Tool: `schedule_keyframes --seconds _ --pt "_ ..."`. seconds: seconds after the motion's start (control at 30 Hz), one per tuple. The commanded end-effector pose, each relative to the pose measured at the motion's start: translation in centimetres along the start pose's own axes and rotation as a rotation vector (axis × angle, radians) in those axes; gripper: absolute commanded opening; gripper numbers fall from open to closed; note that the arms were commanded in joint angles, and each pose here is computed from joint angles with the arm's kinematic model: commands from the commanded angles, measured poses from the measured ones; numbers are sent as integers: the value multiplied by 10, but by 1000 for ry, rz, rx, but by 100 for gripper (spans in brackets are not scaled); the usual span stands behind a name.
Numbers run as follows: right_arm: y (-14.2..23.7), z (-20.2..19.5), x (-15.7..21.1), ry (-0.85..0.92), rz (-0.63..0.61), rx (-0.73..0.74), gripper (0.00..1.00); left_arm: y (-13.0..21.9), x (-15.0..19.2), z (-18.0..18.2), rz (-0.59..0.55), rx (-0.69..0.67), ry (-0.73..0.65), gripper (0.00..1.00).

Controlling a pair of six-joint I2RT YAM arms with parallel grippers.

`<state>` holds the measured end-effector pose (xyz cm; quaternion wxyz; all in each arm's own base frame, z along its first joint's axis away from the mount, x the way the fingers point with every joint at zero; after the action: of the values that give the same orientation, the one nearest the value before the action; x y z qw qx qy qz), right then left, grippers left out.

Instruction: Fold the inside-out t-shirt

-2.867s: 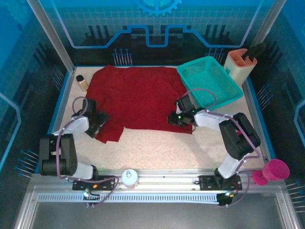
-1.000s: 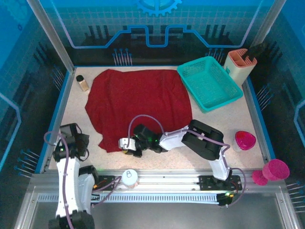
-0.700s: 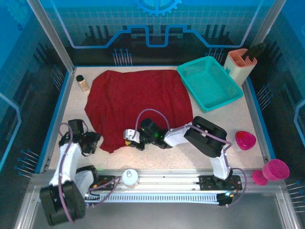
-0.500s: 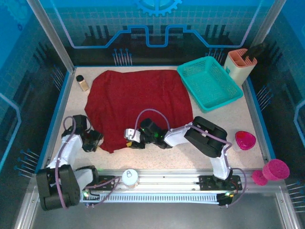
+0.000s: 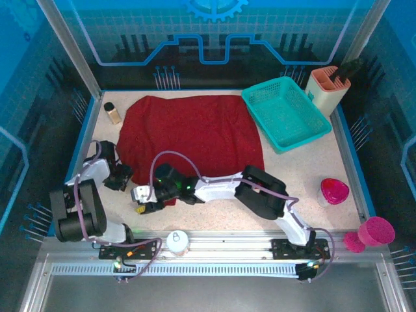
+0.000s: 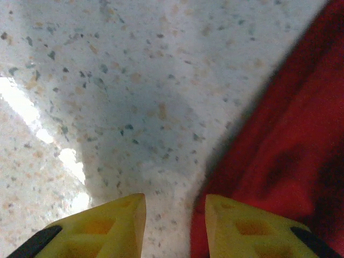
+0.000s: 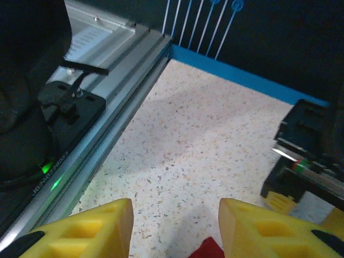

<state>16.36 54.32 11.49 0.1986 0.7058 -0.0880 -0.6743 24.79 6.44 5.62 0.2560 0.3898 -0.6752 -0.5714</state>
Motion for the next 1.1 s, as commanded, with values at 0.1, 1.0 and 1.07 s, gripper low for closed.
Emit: schedule_keyframes --seconds 0.1,1.0,1.07 --pt "-33 -7 68 -76 212 59 49 -17 -7 -5 48 10 15 34" --pt "-24 -68 121 -425 383 436 42 -12 -15 11 -1 -94 92 28" --pt "-20 -70 119 -450 387 461 43 -12 -14 10 1 -89 95 28"
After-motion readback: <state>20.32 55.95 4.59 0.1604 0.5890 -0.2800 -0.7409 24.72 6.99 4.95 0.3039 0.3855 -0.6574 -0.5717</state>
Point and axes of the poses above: each hand's point on the last joint's axis, 136 mm out from that joint toward the fingers, its own y axis back along the fingers, its own z axis along the line the jaws close on, x = y × z, the point moved 4 cm from there along y, back along the fingers, and after that the axes turned 15 degrees about -y, right-handed, at the moved point
